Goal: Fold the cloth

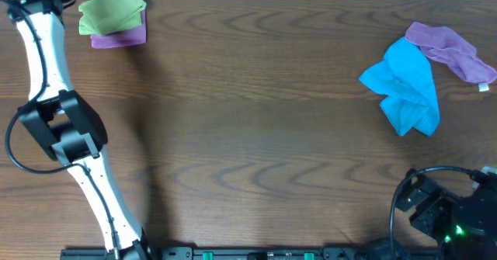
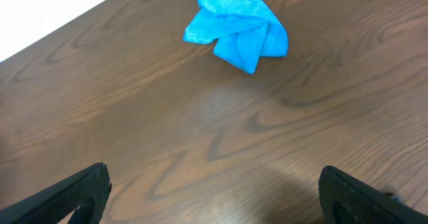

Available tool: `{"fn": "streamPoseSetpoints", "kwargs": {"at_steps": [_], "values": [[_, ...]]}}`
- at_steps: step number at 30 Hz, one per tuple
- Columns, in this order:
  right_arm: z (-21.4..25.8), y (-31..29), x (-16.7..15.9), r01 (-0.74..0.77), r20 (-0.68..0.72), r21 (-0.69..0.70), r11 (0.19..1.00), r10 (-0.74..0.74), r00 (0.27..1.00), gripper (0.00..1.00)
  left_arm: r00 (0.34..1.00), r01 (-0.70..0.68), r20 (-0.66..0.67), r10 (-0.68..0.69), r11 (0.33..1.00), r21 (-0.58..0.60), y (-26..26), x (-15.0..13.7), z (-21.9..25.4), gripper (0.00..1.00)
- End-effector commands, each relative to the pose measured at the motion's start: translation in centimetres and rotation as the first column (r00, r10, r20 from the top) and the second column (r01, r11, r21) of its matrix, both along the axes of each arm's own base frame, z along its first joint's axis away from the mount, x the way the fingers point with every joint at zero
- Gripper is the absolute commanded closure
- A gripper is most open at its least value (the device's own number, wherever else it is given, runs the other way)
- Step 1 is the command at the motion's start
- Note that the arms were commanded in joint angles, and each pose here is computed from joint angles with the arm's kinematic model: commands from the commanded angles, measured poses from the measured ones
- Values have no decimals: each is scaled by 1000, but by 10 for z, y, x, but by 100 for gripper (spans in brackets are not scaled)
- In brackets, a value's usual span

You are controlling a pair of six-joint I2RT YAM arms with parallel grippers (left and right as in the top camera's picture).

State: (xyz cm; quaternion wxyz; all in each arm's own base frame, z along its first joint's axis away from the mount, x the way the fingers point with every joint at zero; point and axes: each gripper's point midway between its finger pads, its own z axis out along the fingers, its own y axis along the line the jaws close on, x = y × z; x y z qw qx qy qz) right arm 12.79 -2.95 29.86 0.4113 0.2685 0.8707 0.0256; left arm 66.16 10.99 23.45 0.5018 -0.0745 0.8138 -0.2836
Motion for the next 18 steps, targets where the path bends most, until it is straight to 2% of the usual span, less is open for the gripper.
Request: {"fn": "streamPoseSetpoints", "kwargs": {"at_steps": [1,10,18], "values": [[4,-5,0,29,13,-9,1000,-29,1000,1,998,56,26,-54,996,-70,-35,-1,31,5],[4,-5,0,29,13,-9,1000,-29,999,1,992,124,-10,-126,985,-121,-96,2,28,5],[4,-5,0,29,13,-9,1000,-29,1000,1,984,102,-132,-122,983,-150,-104,-8,5,5]]}}
